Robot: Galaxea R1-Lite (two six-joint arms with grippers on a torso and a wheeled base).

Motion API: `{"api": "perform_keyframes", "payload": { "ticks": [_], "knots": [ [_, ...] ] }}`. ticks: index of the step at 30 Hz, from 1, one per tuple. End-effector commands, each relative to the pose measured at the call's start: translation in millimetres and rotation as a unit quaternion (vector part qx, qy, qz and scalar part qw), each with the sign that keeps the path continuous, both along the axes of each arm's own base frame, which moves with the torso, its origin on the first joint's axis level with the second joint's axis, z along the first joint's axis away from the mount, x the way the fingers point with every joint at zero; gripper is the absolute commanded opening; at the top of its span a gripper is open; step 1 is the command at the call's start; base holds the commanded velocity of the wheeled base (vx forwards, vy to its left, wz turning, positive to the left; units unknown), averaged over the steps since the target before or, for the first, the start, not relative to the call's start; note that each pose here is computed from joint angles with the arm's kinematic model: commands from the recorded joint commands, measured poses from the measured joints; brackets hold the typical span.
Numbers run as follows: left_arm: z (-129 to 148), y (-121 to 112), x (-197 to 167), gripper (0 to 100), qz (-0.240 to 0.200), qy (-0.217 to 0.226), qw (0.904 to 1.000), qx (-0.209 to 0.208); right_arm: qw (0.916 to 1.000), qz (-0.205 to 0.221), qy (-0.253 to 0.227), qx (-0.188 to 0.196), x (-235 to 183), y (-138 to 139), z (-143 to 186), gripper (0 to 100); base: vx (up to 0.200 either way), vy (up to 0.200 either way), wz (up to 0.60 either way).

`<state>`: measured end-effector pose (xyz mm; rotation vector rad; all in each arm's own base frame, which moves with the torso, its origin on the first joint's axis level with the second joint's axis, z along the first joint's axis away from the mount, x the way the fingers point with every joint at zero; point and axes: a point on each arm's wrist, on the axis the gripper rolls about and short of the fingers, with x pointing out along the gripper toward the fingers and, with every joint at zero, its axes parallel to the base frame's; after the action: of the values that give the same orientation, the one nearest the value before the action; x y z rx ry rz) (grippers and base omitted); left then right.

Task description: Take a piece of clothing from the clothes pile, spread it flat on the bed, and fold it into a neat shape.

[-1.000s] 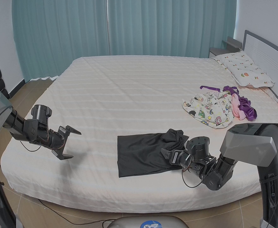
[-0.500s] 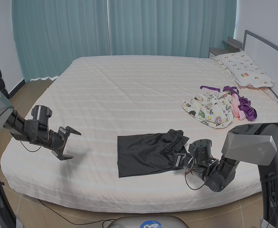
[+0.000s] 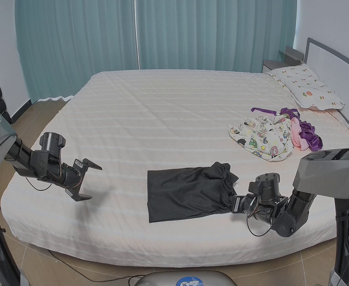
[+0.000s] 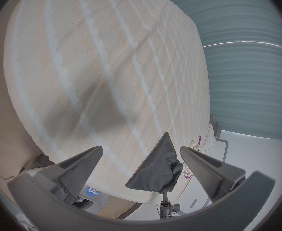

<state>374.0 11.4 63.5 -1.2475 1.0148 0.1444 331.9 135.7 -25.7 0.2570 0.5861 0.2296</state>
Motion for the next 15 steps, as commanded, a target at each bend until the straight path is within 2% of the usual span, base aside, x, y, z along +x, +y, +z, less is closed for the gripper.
{"api": "perform_keyframes", "payload": {
  "ticks": [1,10,15],
  "knots": [
    [-0.5,0.3,0.2,100,0.000,0.000,1.0000,0.000,0.9999,-0.012,0.005,-0.003,2.9,-11.1,1.9,0,0.000,0.000,0.00],
    [-1.1,0.3,0.3,100,0.000,0.001,1.0000,0.001,0.9994,-0.017,0.027,-0.015,5.1,-18.3,-2.3,0,0.000,0.000,0.00],
    [-1.1,0.3,0.3,100,0.001,0.001,1.0000,0.001,0.9981,-0.010,0.044,-0.041,3.0,-25.2,-5.5,0,0.000,0.000,0.00]
  ]
}}
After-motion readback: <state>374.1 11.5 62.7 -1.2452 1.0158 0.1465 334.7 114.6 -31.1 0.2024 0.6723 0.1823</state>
